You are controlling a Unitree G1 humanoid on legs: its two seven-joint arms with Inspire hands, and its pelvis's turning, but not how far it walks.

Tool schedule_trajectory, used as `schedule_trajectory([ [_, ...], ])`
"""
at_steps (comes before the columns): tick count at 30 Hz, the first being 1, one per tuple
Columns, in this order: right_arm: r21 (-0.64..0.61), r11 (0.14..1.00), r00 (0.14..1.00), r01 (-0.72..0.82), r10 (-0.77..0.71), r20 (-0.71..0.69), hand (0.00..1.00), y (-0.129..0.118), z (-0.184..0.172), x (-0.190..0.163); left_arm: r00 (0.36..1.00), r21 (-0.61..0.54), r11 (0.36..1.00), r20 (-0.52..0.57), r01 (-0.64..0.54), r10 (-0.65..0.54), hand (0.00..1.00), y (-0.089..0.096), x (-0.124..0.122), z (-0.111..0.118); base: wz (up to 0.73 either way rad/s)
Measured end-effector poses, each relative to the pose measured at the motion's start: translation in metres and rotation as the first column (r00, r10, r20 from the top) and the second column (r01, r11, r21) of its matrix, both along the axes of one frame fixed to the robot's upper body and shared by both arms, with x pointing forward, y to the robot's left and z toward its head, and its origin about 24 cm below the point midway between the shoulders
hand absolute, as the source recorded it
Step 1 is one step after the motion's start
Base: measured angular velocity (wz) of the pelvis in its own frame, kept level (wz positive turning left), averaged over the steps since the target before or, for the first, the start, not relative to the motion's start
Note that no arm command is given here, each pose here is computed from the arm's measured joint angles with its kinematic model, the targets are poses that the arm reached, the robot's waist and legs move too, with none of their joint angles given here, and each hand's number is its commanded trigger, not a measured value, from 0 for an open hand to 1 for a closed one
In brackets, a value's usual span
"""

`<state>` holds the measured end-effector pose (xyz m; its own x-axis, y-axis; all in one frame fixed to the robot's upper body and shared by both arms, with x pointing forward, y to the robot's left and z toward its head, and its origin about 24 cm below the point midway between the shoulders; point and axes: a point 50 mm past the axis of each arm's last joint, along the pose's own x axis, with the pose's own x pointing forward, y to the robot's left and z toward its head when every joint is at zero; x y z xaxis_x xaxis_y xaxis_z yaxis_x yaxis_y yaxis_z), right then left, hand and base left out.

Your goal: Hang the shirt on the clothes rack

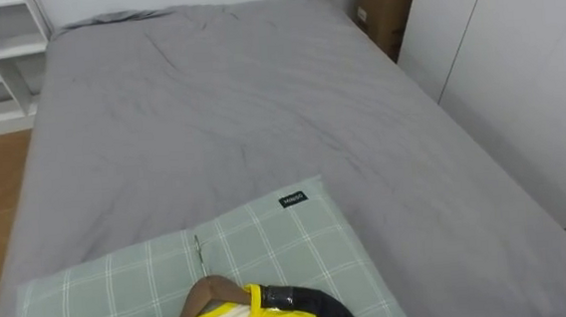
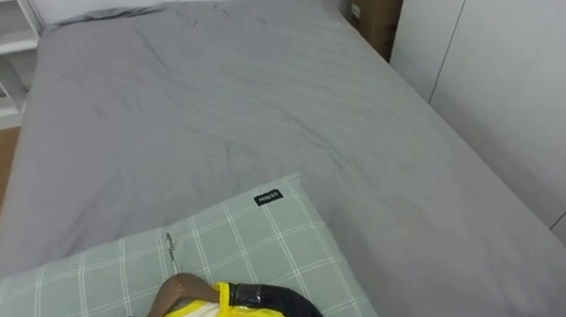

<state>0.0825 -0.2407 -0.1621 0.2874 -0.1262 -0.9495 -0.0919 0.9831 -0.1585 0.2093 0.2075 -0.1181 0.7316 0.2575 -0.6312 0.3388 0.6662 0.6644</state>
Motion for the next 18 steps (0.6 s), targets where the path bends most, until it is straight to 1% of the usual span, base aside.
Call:
schedule_trajectory([
  [3,0.001,1.0,1.0,-0.001,0.001,0.004,0.0,0.0,0.0,0.0,1.0,-0.002,1.0,0.003,0.002,-0.002,0.0,0.0,0.0,0.0,0.0],
  [4,0.002,1.0,1.0,-0.001,0.001,0.008,0.0,0.001,0.0,0.001,1.0,-0.003,1.0,0.005,0.002,-0.002,0.05,0.0,0.0,0.0,0.0],
  [5,0.002,1.0,1.0,-0.001,0.001,0.009,0.0,0.001,0.0,0.001,1.0,-0.006,1.0,0.006,0.0,0.0,0.25,0.0,0.0,0.0,0.0],
  [7,0.002,1.0,1.0,-0.002,0.002,0.009,0.0,0.001,0.0,0.001,1.0,-0.009,1.0,0.01,-0.004,0.004,0.54,0.001,0.0,0.0,0.0],
  [8,0.003,1.0,1.0,-0.002,0.002,0.009,0.0,0.001,0.0,0.001,1.0,-0.011,1.0,0.011,-0.007,0.007,0.65,0.001,0.0,0.001,0.0],
  [9,0.003,1.0,1.0,-0.002,0.002,0.009,0.0,0.001,0.0,0.001,1.0,-0.012,1.0,0.013,-0.011,0.012,0.65,0.001,0.001,0.001,0.0],
  [10,0.003,1.0,1.0,-0.003,0.003,0.009,0.0,0.001,0.0,0.001,1.0,-0.011,1.0,0.018,-0.018,0.019,0.86,0.002,0.001,0.001,0.0],
  [11,0.003,1.0,1.0,-0.007,0.007,0.008,0.0,0.001,0.0,0.001,0.999,-0.007,1.0,0.027,-0.024,0.024,1.0,0.003,0.003,0.003,0.0],
  [12,0.003,1.0,1.0,-0.009,0.009,0.007,0.0,0.001,0.0,0.0,0.999,-0.003,1.0,0.032,-0.026,0.026,1.0,0.005,0.004,0.004,0.0],
  [15,0.0,1.0,1.0,-0.007,0.007,0.009,0.0,0.0,0.0,0.001,0.997,0.039,0.999,0.073,-0.036,0.034,1.0,0.017,0.016,0.013,-0.01],
  [18,0.0,1.0,1.0,-0.003,0.003,0.008,0.0,0.001,0.0,0.002,0.997,0.054,0.998,0.072,-0.042,0.038,1.0,0.02,0.018,0.015,0.0],
])
